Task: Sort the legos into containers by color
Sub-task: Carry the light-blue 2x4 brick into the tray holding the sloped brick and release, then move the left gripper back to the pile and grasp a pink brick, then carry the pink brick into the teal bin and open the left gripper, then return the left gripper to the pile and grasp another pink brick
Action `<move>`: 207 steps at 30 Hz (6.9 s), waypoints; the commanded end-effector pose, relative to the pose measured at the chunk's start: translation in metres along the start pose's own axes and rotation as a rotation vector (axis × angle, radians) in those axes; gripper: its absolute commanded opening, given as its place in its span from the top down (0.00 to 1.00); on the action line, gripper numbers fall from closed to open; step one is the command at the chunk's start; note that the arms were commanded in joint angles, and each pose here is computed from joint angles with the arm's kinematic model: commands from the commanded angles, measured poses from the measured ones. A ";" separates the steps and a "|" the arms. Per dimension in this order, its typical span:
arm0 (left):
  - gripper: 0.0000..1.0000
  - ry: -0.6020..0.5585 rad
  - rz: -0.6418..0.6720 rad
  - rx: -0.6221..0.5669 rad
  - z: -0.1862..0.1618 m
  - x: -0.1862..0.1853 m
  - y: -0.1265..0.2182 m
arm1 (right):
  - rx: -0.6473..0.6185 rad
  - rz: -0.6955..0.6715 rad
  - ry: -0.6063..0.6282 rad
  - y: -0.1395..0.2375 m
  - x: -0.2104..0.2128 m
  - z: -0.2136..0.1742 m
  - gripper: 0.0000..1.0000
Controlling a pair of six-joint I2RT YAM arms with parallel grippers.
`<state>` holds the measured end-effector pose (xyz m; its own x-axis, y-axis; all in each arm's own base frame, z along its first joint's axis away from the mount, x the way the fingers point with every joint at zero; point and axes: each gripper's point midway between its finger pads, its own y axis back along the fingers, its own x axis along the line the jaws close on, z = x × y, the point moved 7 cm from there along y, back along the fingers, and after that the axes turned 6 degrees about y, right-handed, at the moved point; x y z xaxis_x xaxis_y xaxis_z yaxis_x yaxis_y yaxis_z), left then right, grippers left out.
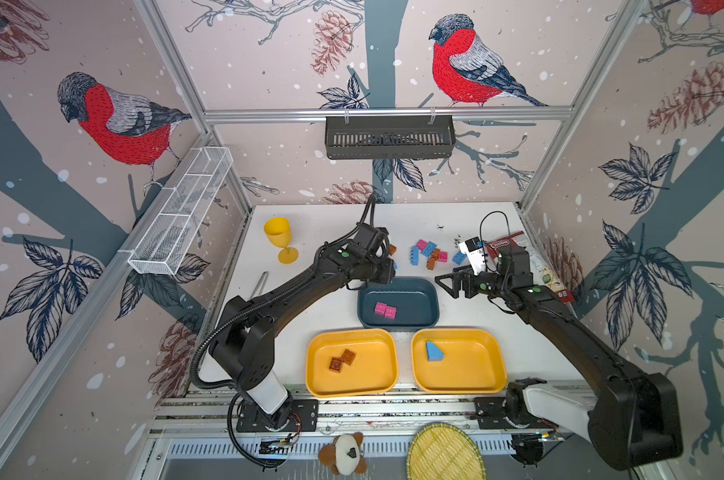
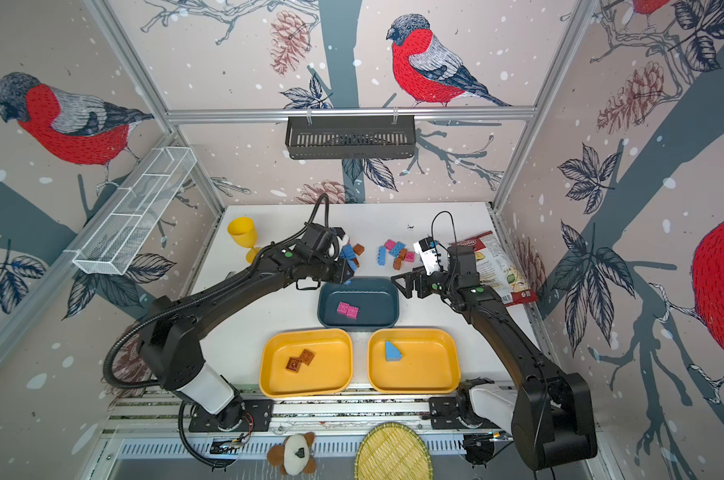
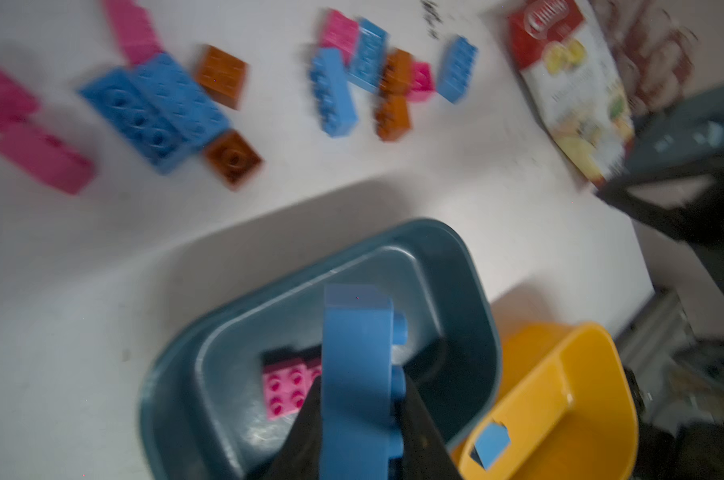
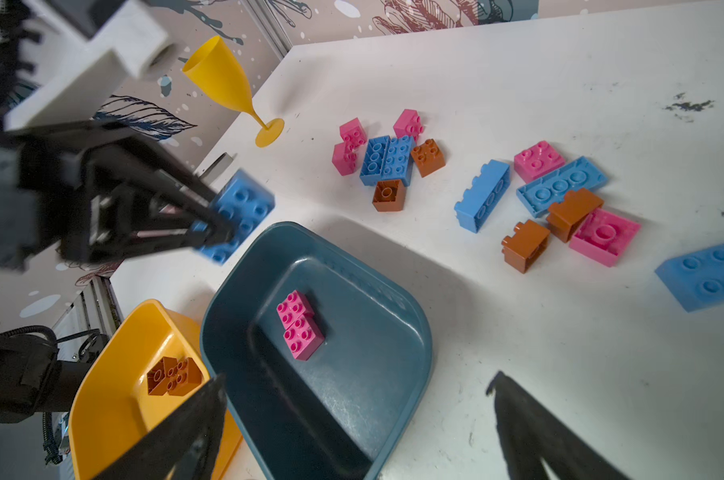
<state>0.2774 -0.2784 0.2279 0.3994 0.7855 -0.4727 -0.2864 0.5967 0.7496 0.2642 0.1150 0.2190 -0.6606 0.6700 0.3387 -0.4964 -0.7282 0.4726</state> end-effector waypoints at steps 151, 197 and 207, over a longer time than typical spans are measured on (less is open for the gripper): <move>0.50 -0.046 0.197 0.201 -0.013 0.057 -0.025 | 0.013 -0.047 -0.022 -0.010 -0.014 -0.002 0.00; 0.56 0.760 0.673 -0.262 0.074 0.198 -0.095 | 0.010 -0.016 -0.033 -0.018 -0.023 -0.007 0.01; 0.70 0.714 0.696 -0.215 0.062 0.194 -0.098 | 0.005 -0.008 -0.028 -0.018 -0.022 -0.006 0.01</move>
<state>0.4449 -0.1998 0.0948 -0.5010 0.8327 -0.2357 -0.4737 -0.0359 0.8799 0.2816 0.1106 0.1939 -0.6122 0.6947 0.3777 -0.4911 -0.7084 0.5070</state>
